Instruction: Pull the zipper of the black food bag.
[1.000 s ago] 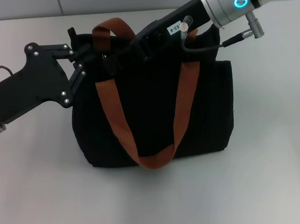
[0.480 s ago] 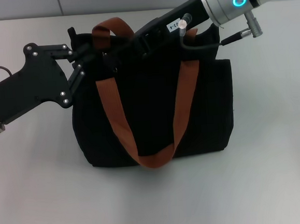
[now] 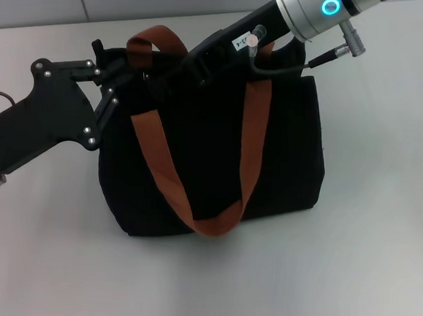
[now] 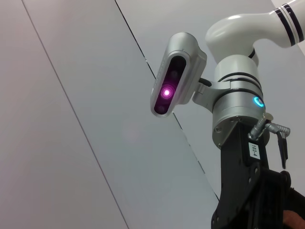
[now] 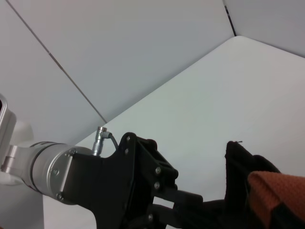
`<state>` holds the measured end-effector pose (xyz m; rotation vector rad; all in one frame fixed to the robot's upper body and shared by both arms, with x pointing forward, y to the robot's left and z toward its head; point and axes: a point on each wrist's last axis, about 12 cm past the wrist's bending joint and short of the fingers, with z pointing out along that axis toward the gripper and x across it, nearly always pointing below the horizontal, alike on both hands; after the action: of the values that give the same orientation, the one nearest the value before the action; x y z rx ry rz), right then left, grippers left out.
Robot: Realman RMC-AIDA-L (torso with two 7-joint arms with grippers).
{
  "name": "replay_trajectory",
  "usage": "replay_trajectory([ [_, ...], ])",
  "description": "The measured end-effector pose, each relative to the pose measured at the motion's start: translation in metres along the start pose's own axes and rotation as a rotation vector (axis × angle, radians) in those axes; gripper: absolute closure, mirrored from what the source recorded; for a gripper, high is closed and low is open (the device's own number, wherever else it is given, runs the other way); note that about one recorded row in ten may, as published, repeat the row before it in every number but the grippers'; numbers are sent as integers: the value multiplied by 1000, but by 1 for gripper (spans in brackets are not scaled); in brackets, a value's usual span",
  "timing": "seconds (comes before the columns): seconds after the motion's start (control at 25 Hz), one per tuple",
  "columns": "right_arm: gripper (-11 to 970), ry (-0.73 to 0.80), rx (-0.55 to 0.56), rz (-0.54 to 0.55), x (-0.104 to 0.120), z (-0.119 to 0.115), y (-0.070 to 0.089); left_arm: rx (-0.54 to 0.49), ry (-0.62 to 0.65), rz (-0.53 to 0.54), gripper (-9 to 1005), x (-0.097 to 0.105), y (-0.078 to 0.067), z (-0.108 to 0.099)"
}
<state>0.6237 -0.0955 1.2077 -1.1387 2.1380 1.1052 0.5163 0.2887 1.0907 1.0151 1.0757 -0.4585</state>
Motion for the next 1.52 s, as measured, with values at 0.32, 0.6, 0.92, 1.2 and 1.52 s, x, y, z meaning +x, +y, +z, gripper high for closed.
replay_trajectory([
  [0.32, 810, -3, -18, -20, -2, 0, 3, -2, -3, 6, 927, 0, 0, 0],
  [0.6, 905, -8, -40, -29, -2, -2, 6, -4, -1, 3, 927, 0, -1, -2],
  [0.92, 954, -17, -39, -14, -1, -3, 5, -5, -1, 3, 927, 0, -1, -2],
  [1.2, 837, -17, -39, -10, -1, -2, 5, -4, -2, 4, 928, 0, -1, -1],
  [1.52, 763, -13, -30, -8, 0, -3, 3, -2, -4, 5, 928, 0, -1, 0],
])
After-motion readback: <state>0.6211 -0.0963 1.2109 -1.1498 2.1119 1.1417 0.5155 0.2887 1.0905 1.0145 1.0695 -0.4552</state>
